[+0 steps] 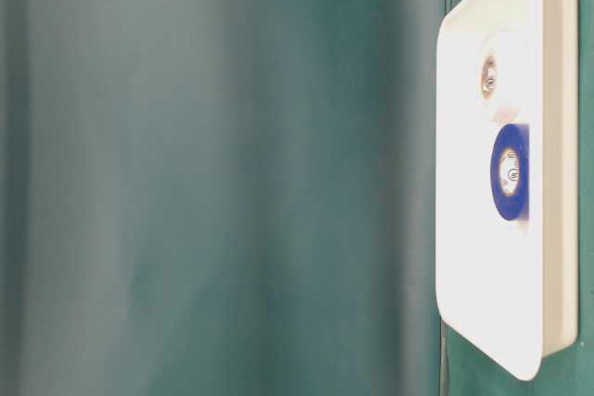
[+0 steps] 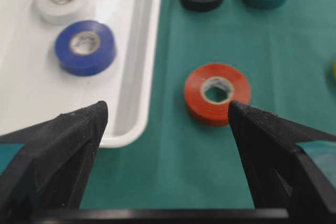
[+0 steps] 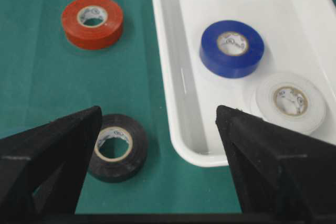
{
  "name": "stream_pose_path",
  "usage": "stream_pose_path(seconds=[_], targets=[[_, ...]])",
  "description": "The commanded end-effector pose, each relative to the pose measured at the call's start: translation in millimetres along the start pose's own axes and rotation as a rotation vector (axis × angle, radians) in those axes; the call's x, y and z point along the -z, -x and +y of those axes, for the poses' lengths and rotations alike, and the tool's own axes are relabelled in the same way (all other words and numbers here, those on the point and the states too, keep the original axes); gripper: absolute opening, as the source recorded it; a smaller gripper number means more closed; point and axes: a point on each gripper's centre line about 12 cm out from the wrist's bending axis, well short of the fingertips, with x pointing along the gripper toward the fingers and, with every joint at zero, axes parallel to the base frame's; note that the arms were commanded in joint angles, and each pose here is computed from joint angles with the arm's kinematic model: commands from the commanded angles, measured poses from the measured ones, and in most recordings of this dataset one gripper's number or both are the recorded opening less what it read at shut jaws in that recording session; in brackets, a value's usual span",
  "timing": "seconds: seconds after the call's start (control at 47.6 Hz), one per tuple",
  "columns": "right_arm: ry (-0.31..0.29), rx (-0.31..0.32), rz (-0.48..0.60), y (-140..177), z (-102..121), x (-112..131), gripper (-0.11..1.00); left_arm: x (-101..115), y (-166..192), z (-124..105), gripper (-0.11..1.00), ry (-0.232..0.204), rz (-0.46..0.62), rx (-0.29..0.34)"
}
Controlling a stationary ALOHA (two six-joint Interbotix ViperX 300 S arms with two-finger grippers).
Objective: Pick up the tape from a random location and place it into the white case.
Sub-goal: 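Move the open left gripper toward the yellow tape roll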
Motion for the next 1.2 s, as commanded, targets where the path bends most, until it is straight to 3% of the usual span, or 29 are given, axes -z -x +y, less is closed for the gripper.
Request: stream_pose_path(seconds=[0.0, 0.357, 0.546, 0.861, 1.176], targets=[[-0.001, -0.004, -0.027, 0.2, 1.1, -9.5, 0.87, -5.8, 0.3, -6.0, 0.94, -0.009, -0.015, 0.026], [-0.001, -0.003, -0.029, 0.1, 1.2, -11.5, 0.87, -5.6, 5.6, -49.3, 0.94, -0.017, -0.016, 0.217], [0.002, -0.003, -0.029, 0.1, 1.2, -11.5, 0.87, -3.6, 9.7, -69.7, 0.94, -0.052, -0.013, 0.307], [0.002, -0.005, -0.038, 0.2, 1.7, -14.8, 0.87, -3.1, 2.7, -74.7, 0.94, -0.057, -0.01, 0.318], [0.002, -0.006, -0.045, 0.2, 2.1, -17.9, 0.87, -22.8, -30.3, -86.9, 0.94, -0.048, -0.061, 0.318]])
